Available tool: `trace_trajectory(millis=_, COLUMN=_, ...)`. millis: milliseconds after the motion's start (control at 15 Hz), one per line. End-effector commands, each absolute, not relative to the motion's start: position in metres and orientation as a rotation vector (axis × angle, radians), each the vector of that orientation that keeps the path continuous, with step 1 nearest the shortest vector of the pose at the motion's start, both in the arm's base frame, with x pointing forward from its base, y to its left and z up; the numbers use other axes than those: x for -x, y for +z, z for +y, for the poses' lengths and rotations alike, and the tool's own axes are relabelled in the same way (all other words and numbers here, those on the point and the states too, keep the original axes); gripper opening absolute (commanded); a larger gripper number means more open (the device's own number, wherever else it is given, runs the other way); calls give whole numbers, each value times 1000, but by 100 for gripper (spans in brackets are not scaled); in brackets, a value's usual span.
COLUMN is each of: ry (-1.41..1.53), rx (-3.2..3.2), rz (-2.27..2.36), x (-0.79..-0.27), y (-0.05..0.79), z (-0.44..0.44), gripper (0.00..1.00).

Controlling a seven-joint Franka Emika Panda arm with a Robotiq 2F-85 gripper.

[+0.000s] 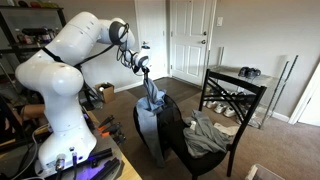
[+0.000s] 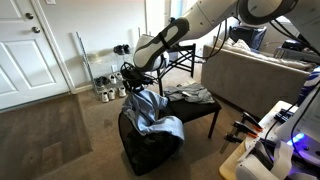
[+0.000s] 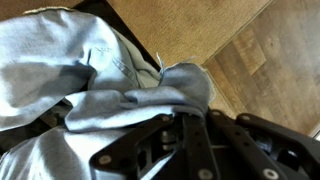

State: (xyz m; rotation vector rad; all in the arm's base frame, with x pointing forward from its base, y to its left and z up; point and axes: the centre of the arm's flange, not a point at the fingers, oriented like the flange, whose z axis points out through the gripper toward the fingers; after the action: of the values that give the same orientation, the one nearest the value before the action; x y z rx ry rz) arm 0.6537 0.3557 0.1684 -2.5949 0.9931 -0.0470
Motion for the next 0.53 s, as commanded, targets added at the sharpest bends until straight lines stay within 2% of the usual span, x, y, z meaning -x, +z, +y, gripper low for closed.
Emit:
trace_trajectory(millis=0, ry=-78, rx=2557, rz=1028, x=-667, y=174, z=341, gripper=30)
trace_trajectory(millis=467, ry=-102, rx=2438, rz=1268, x=-681, y=149, z=259, gripper=73)
